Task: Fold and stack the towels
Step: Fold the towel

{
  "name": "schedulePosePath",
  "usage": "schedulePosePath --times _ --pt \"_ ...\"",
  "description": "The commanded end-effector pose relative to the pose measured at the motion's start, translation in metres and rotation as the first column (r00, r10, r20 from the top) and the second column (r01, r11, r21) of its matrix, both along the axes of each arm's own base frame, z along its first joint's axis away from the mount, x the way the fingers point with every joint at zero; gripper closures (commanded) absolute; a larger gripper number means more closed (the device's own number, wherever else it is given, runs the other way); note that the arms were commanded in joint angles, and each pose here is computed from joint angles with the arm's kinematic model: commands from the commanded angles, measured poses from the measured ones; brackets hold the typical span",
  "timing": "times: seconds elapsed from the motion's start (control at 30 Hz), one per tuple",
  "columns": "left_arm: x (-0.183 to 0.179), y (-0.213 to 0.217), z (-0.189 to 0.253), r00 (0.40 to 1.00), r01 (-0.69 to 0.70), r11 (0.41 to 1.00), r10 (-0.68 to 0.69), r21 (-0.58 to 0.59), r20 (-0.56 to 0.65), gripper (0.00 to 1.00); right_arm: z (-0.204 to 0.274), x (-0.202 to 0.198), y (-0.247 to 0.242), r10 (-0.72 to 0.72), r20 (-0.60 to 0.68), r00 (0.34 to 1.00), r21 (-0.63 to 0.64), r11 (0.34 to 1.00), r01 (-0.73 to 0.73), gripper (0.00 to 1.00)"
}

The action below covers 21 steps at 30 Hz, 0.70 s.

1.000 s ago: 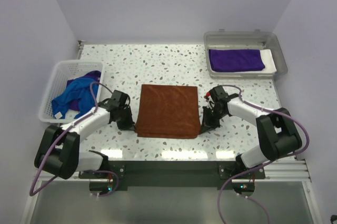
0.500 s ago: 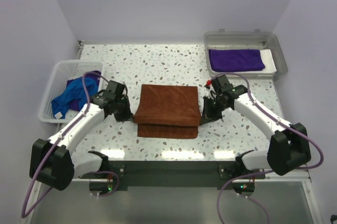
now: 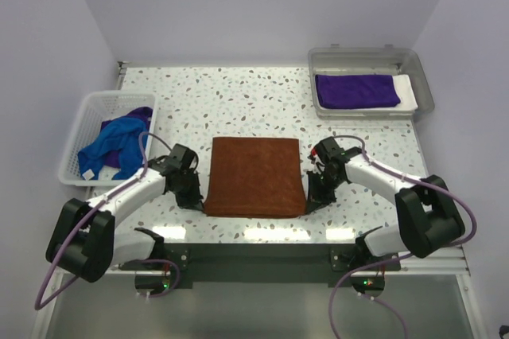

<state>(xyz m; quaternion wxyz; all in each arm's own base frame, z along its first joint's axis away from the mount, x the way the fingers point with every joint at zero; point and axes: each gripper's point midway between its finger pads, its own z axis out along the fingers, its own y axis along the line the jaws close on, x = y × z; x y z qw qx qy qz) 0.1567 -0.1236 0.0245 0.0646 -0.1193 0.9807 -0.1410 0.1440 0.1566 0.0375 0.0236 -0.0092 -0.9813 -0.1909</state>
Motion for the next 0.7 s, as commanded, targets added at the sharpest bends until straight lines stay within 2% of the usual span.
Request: schedulePosePath --times 0.0,0.33,0.43,0.47,0.53,0.57,0.6,0.67 --pt "0.007 -0.004 -0.009 1.0 -0.01 1.0 0.01 -0.005 0.025 1.0 -0.012 0.005 0.0 -0.014 0.01 1.0 -0.01 1.0 0.014 1.0" --pt "-0.022 -0.008 -0.023 0.999 0.011 1.0 -0.011 -0.008 -0.035 0.98 -0.027 -0.012 -0.006 0.004 -0.031 1.0 -0.03 1.0 -0.005 0.96" --pt "-0.023 -0.007 -0.023 0.999 0.012 1.0 -0.012 -0.003 -0.034 0.95 -0.026 -0.012 -0.007 0.006 -0.022 1.0 -0.036 0.999 -0.007 0.9" --pt "-0.022 -0.007 -0.021 0.999 0.01 1.0 -0.01 -0.005 -0.031 0.91 -0.025 -0.012 -0.007 0.006 -0.02 1.0 -0.038 0.999 -0.007 0.89" --pt "-0.02 -0.009 -0.017 1.0 0.011 1.0 -0.012 -0.012 -0.026 0.82 -0.02 -0.009 -0.008 0.012 -0.007 1.0 -0.042 0.999 -0.012 0.79" --pt "-0.014 -0.011 -0.011 1.0 0.013 1.0 -0.013 -0.017 -0.003 0.7 -0.018 -0.006 -0.01 0.013 0.009 1.0 -0.058 0.998 -0.012 0.73" --pt "-0.016 -0.009 -0.008 1.0 0.016 1.0 -0.016 -0.01 -0.006 0.66 -0.011 -0.007 -0.013 0.023 0.018 1.0 -0.069 0.997 -0.022 0.63" --pt "-0.005 -0.009 0.007 0.999 0.014 1.0 -0.014 -0.002 0.04 0.57 0.002 0.006 -0.016 0.032 0.075 0.997 -0.096 0.995 -0.024 0.55"
